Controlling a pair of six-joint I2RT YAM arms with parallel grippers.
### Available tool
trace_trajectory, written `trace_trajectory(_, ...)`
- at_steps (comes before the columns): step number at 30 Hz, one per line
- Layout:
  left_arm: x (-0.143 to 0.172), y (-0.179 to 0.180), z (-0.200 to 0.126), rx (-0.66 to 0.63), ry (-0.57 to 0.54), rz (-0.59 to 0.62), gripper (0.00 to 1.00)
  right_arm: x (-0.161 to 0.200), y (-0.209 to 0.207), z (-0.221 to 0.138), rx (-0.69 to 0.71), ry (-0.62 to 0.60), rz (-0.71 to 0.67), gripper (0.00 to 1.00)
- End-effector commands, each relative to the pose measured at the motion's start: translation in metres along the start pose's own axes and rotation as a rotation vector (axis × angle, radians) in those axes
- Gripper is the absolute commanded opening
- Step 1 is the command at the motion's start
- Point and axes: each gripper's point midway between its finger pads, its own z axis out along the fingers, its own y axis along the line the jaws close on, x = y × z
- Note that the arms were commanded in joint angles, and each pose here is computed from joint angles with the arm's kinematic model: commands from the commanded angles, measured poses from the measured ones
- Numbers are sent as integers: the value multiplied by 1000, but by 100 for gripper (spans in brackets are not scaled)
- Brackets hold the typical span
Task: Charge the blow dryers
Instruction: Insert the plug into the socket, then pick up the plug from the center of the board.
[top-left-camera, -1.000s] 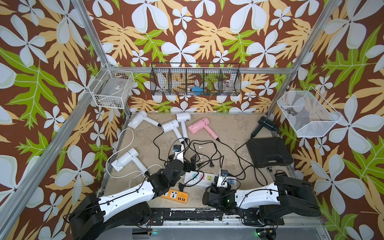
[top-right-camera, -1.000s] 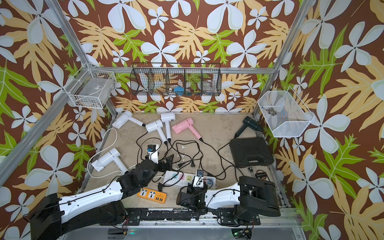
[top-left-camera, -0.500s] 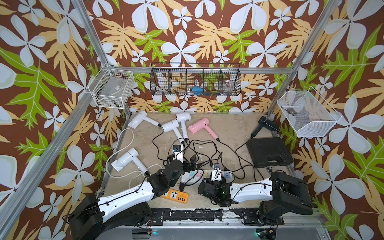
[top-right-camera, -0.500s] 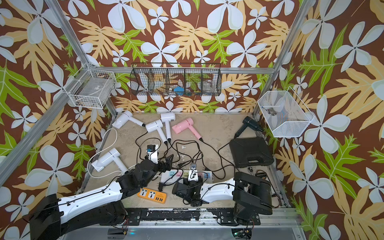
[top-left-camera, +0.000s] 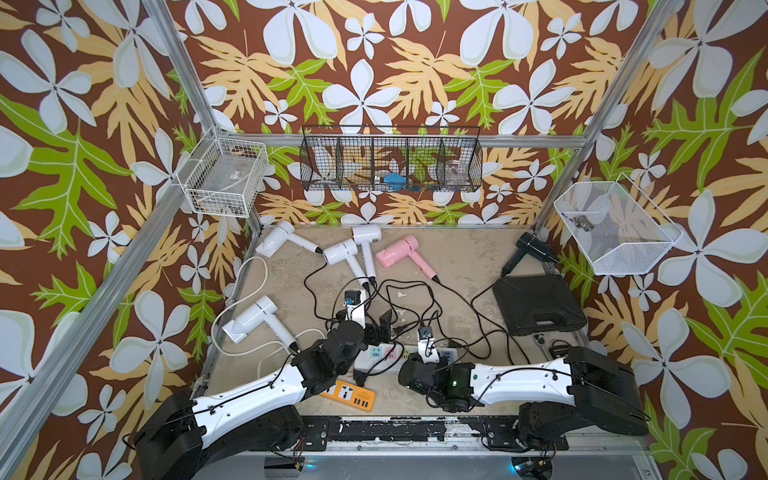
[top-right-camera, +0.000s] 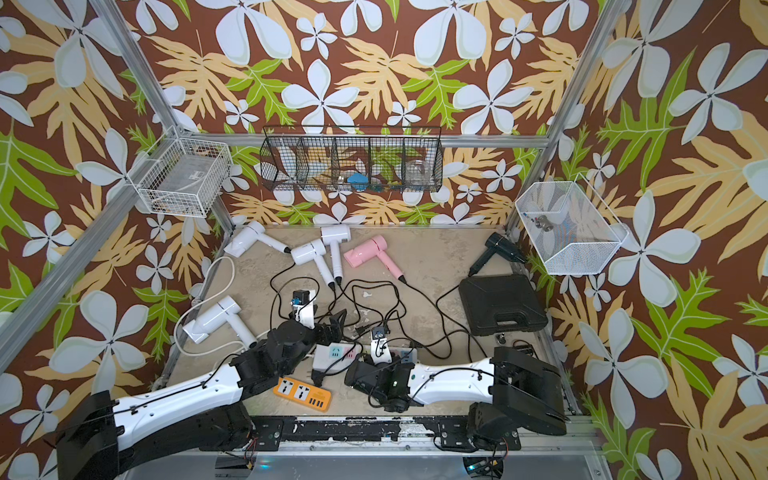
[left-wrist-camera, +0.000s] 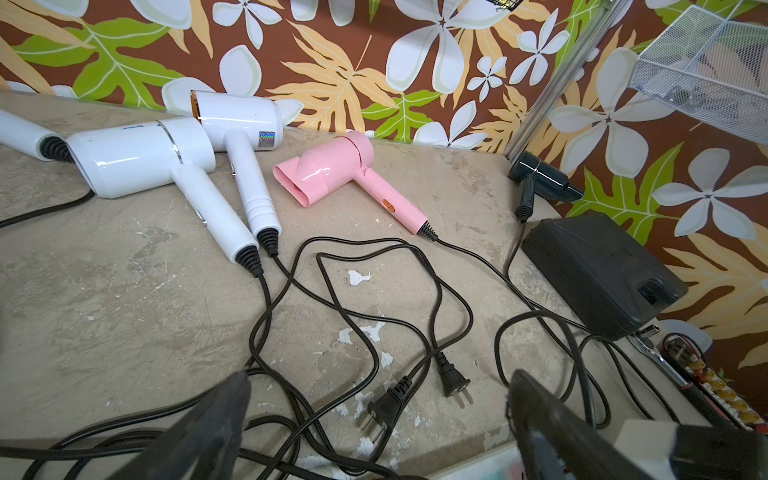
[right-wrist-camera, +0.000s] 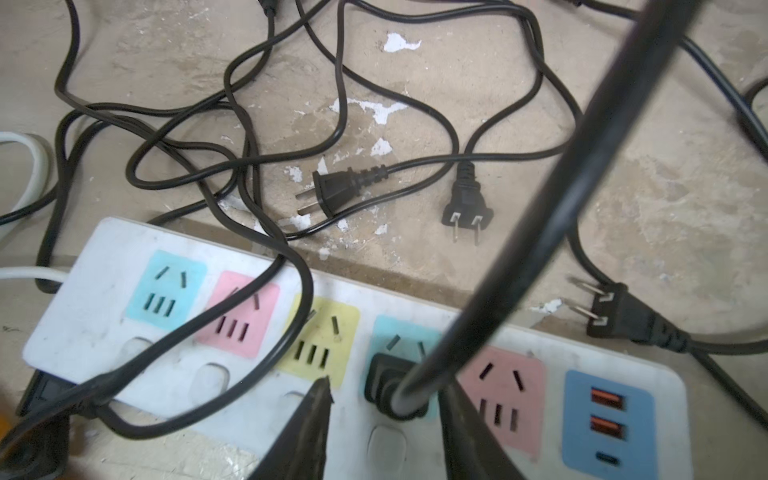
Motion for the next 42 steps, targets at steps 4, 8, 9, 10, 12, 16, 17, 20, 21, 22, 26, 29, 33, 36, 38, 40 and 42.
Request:
trace_trajectory(4, -6, -21, -6, 131, -15, -10, 98, -22, -3, -20, -29, -33, -35, 65)
trace_trajectory(8, -8, -39, -13, 233, -7, -16, 100, -36, -9, -36, -78, -79, -30, 79)
trace_trajectory(9, -9, -42, -15, 257, -5, -17, 100, -40, -10, -40, -93, -94, -29, 83)
trace_trajectory(10, -10, -46, -17, 282, -6, -19, 100, -45, -12, -46, -108, -112, -31, 87)
trace_trajectory(12, -10, -54, -22, 331, -1, -21, 100, -55, -20, -57, -125, -151, -23, 94)
trace_trajectory(16, -7, -70, -27, 403, 13, -9, 100, -71, -48, -74, -143, -204, 27, 100)
trace_trajectory(17, -7, -73, -28, 413, 17, -3, 100, -73, -54, -75, -154, -204, 41, 100)
trace_trajectory(20, -2, -84, -30, 432, 29, 30, 100, -78, -77, -75, -169, -208, 106, 100)
trace_trajectory(21, 0, -88, -30, 439, 35, 38, 100, -79, -84, -74, -172, -204, 122, 100)
trace_trajectory(22, 2, -91, -30, 444, 41, 46, 100, -79, -92, -72, -170, -196, 138, 100)
trace_trajectory(26, 9, -100, -28, 468, 71, 72, 100, -75, -119, -62, -123, -154, 190, 100)
trace_trajectory(29, 14, -104, -26, 476, 94, 83, 100, -70, -134, -52, -91, -114, 216, 100)
trace_trajectory(33, 19, -99, -20, 444, 93, 103, 100, -60, -150, -37, -76, -48, 264, 99)
trace_trajectory(36, 24, -87, -12, 380, 79, 127, 100, -52, -157, -29, -81, -7, 301, 92)
trace_trajectory(38, 28, -82, -7, 349, 78, 138, 100, -45, -163, -24, -59, 28, 327, 80)
trace_trajectory(40, 33, -80, -2, 335, 89, 149, 100, -36, -171, -19, -10, 70, 355, 68)
trace_trajectory(42, 38, -80, 1, 330, 101, 154, 100, -22, -180, -14, 57, 120, 396, 60)
